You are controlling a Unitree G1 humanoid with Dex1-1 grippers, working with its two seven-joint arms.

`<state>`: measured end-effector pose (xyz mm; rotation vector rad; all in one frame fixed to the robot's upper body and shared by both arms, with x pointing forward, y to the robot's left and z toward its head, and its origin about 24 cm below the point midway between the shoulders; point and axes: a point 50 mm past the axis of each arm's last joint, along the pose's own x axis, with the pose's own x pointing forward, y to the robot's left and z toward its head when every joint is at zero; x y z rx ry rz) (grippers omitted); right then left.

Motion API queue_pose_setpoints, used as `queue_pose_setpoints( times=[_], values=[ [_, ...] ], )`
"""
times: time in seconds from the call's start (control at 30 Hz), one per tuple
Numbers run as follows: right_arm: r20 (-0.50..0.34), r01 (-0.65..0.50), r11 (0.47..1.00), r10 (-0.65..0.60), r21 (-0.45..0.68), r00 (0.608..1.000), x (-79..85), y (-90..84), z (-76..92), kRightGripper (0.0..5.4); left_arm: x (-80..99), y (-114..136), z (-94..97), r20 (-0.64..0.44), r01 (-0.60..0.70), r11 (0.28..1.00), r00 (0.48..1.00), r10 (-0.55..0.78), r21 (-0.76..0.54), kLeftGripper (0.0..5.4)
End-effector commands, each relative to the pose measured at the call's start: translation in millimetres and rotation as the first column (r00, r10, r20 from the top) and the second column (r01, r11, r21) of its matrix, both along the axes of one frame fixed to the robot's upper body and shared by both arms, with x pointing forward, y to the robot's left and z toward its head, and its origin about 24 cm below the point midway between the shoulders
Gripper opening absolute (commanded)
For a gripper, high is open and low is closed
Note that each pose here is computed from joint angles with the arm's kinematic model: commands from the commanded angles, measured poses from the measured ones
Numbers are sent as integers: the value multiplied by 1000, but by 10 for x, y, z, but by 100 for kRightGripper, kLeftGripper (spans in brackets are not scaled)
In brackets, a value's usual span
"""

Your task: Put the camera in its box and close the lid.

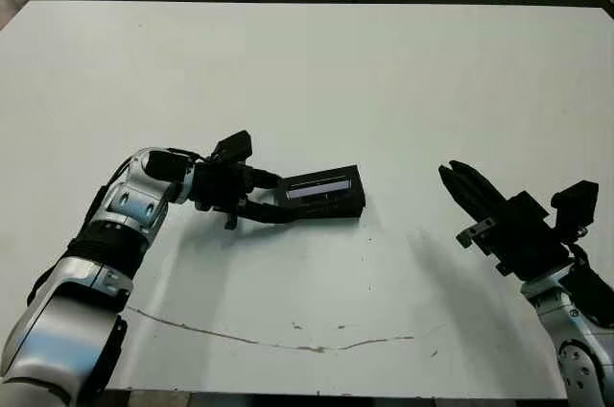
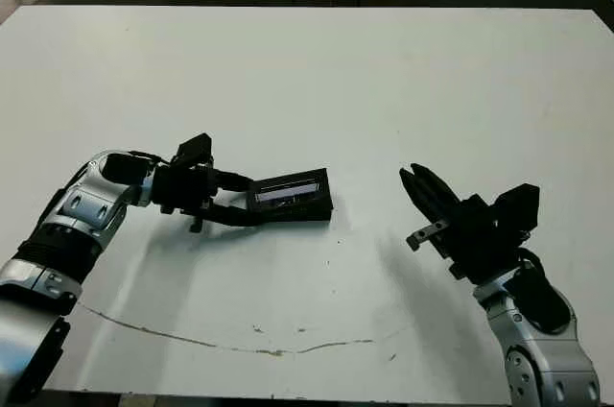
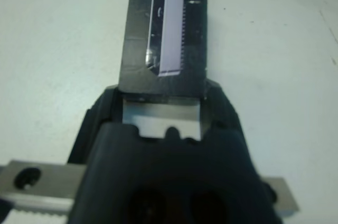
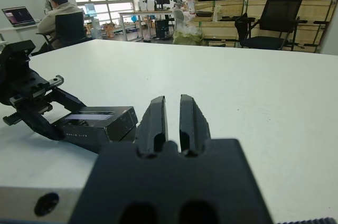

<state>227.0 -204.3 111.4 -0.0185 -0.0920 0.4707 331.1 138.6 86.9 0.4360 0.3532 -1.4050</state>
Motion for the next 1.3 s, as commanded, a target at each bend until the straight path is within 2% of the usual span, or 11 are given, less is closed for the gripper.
queue_pose_setpoints(
  times=[0.03, 0.4, 0.6, 0.9, 1.17, 1.3],
  values=[
    [-31, 20, 1000, -20, -8, 999, -6, -31, -59, 0, -23, -117, -63, 7, 9, 1000, 1000, -9, 22, 193],
    [-37, 14, 1000, -14, 8, 999, -28, -20, -47, 0, 7, -255, 48, 55, 26, 1000, 998, -27, 15, 193],
    [-42, 20, 1000, -19, 9, 999, -43, -9, -35, 0, 15, -332, 51, 41, 25, 1000, 999, -25, -7, 193],
    [-33, 22, 1000, -22, -1, 999, -22, -30, -83, 0, 30, -374, 103, 97, 29, 999, 995, -32, 36, 193],
    [-43, 28, 999, -27, 15, 999, -22, -33, -105, 0, 42, -403, 136, 82, 40, 996, 996, -47, 85, 193],
    [-38, 25, 999, -24, 31, 999, -35, -12, -81, 0, 38, -386, 127, 86, 102, 984, 990, -116, 145, 280]
  ],
)
